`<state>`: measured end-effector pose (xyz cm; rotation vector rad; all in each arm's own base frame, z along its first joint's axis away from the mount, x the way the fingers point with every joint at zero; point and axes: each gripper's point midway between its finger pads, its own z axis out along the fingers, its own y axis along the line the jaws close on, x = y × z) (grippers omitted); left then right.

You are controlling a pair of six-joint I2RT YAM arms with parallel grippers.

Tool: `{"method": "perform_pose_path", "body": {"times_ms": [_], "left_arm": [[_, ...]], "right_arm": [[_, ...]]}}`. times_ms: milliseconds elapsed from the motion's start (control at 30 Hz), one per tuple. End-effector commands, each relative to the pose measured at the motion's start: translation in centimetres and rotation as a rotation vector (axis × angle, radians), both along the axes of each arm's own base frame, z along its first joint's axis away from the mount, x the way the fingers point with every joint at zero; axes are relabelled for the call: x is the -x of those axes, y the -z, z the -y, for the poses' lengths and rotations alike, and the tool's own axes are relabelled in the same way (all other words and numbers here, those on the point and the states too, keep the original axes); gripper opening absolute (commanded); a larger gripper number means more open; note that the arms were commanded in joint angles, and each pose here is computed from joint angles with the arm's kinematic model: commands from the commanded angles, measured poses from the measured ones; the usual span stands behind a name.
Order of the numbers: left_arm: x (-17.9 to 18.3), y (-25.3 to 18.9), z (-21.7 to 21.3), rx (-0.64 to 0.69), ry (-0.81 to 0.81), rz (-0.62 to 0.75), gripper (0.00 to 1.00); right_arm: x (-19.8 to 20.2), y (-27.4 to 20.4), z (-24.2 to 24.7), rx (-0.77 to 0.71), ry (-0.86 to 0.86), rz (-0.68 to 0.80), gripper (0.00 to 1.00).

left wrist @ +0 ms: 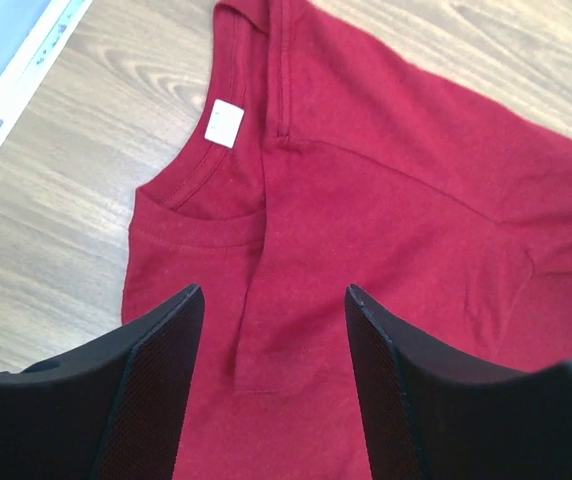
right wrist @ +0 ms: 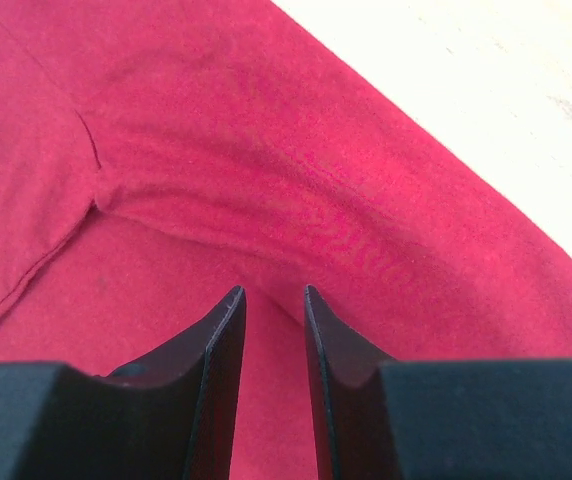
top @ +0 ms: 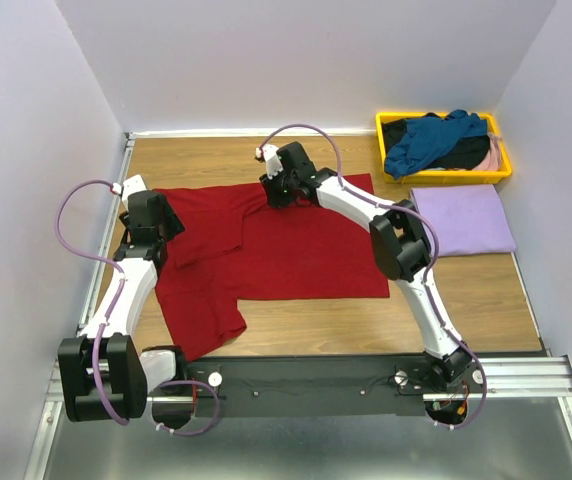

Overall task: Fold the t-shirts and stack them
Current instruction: Fold the tshirt

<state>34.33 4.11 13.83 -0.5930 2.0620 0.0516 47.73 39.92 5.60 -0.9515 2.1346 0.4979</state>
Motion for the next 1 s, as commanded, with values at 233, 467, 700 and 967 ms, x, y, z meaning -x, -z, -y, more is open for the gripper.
{"method": "perform_pose_path", "body": {"times_ms": [233,467,700,967], "left_arm": [[-0.8,-0.6,-0.1,-0.022,0.001,0.036,0.70],[-0.9,-0.5,-0.2,-0.028,-0.001,0.032,0.70],[-0.9,-0.5,-0.2,-0.030,-0.004,0.028,0.70],[-0.9,-0.3,-0.4,-0.034,-0.010,0.022,0.69]], "right_arm": [[0.3,2.9,-1.0,0.009,-0.010,-0.043,0.30],[0.4,2.9,-1.0,0.006,-0.005,-0.049,0.12],[0.4,0.9,-0.8,-0.002,-0.004,-0.020,0.01],[0.9,-1.1,-0.3,-0.003,-0.015,0.007,0.01]]}}
